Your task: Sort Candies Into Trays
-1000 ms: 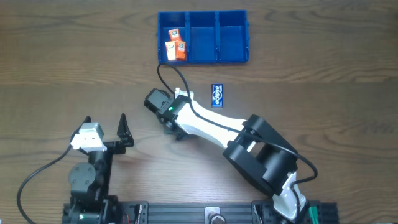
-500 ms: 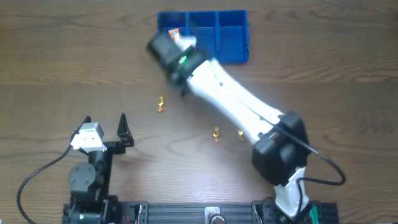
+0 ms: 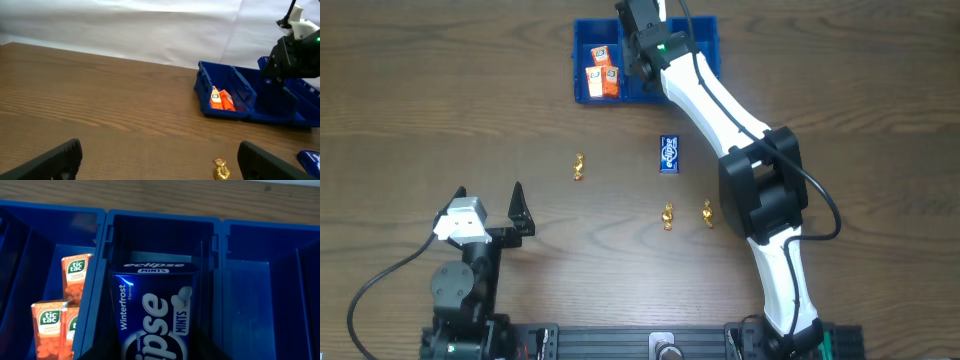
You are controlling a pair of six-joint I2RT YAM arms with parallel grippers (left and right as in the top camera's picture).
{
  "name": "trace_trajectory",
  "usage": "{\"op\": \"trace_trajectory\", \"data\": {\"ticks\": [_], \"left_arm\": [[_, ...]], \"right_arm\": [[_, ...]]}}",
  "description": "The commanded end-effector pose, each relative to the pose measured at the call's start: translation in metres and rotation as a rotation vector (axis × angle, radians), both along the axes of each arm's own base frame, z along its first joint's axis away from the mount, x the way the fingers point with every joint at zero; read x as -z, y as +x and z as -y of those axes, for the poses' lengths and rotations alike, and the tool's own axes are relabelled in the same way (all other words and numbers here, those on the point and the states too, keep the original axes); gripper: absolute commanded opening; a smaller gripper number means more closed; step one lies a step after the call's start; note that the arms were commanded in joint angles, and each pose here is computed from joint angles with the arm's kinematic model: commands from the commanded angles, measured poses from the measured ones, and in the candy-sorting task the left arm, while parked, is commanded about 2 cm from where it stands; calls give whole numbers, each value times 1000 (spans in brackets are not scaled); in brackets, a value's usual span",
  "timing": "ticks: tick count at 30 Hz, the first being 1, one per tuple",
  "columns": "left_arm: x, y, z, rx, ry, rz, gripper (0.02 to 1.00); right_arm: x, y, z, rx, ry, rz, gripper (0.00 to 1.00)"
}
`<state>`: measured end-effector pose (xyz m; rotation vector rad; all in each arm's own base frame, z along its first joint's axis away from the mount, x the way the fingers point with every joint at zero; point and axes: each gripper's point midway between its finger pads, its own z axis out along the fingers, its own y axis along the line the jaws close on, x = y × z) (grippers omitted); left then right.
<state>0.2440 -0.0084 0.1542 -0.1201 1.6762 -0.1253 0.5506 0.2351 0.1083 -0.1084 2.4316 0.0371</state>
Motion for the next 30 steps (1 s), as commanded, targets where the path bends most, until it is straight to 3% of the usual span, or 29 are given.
{"op": "trace_trajectory", "data": {"ticks": [1,4,6,10,12,16,18,26,29,30], "left_arm": [[19,-1,-2,-7,19,-53,998],[19,-1,-2,-7,19,-53,998],[19,-1,-2,-6,19,-53,998],[19,-1,-2,-6,19,-53,996],[19,-1,-2,-6,19,-53,998],[19,-1,-2,-7,19,-53,998],[19,-1,-2,-6,19,-53,998],[19,-1,-2,-7,19,-53,998],[19,-1,-2,-6,19,-53,998],[19,-1,-2,-6,19,-53,996]], "right_arm": [[-5,4,1,6,23,9,538],[-18,4,-2,-8,52,18,630],[-57,-4,1,-13,87,50,689],[-97,-50,33,5,54,7,770],[-74,-82,47,41,46,-79,774],[22,-143,49,107,70,-315,774],[49,-161,48,125,74,-375,774],[108,-193,42,161,34,-517,761],[119,-194,42,180,30,-534,671],[120,-194,42,181,29,-535,586]]}}
